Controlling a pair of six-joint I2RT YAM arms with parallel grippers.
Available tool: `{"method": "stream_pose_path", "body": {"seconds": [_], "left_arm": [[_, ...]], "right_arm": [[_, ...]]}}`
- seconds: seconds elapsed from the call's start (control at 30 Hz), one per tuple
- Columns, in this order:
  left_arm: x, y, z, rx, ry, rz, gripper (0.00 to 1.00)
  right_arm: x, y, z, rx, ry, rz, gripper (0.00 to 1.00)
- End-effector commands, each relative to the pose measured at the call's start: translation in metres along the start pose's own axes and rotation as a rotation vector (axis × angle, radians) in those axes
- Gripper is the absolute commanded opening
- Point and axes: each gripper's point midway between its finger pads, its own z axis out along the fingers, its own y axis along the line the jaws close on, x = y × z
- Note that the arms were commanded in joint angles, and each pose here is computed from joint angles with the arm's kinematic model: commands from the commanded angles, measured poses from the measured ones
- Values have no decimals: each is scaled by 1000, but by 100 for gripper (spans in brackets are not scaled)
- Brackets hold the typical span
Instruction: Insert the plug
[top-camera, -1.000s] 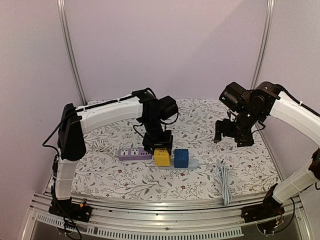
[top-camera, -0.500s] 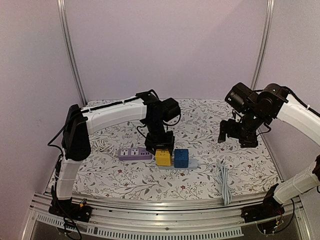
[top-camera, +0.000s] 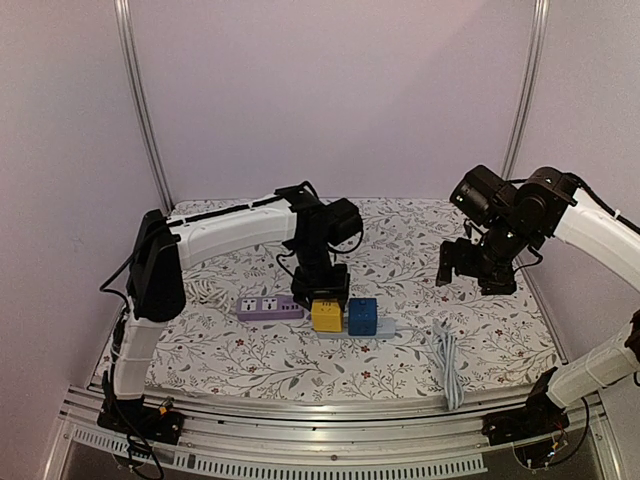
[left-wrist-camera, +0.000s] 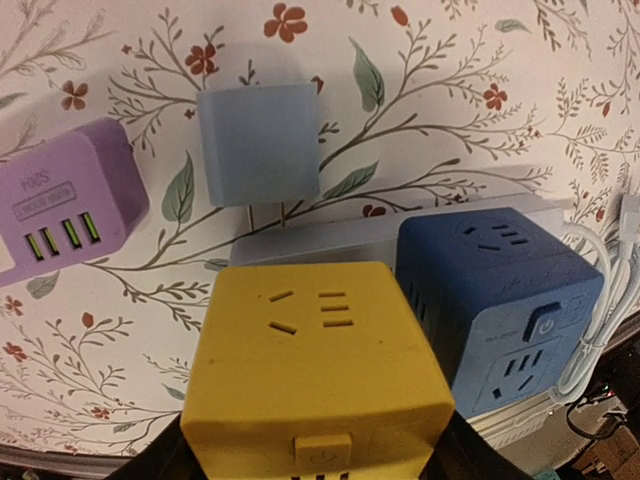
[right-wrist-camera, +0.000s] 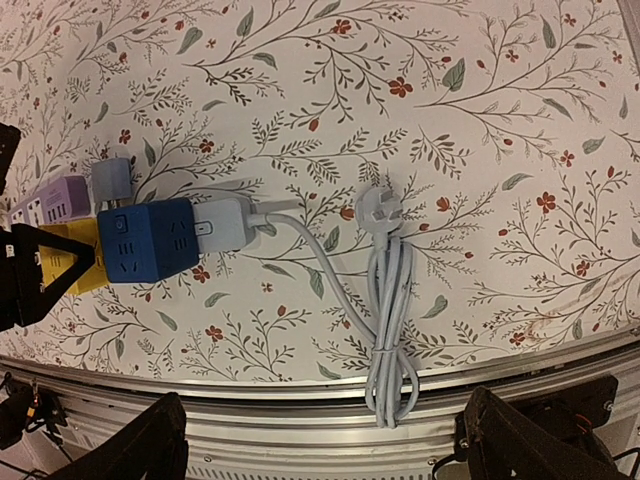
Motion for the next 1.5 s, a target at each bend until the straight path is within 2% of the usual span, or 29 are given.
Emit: {"method": "stream_pose_path", "body": {"seconds": [0.0,0.43,0.87,1.1,1.3,1.47], "left_arm": [[-2,-2,10,-15,3,-14,0],[-11,8,13,-57,-39,-64,0],[-14,27,20,-147,-52,9,0],[-10,28,31,-154,-34,-14,0],[-3,26,45,-125,-8,-97,0],[-6,22,45,-127,-36,-112,0]], "right_arm": [[9,-16,-4,75,44,-19,95],[11,-18,0,69,42,-13,95],[14,-21,1,74,51,-27,96],[15,-21,1,74,57,-31,95],[18,-25,1,78,60,-28,95],[20,-29,2,81,59,-18,95]]}}
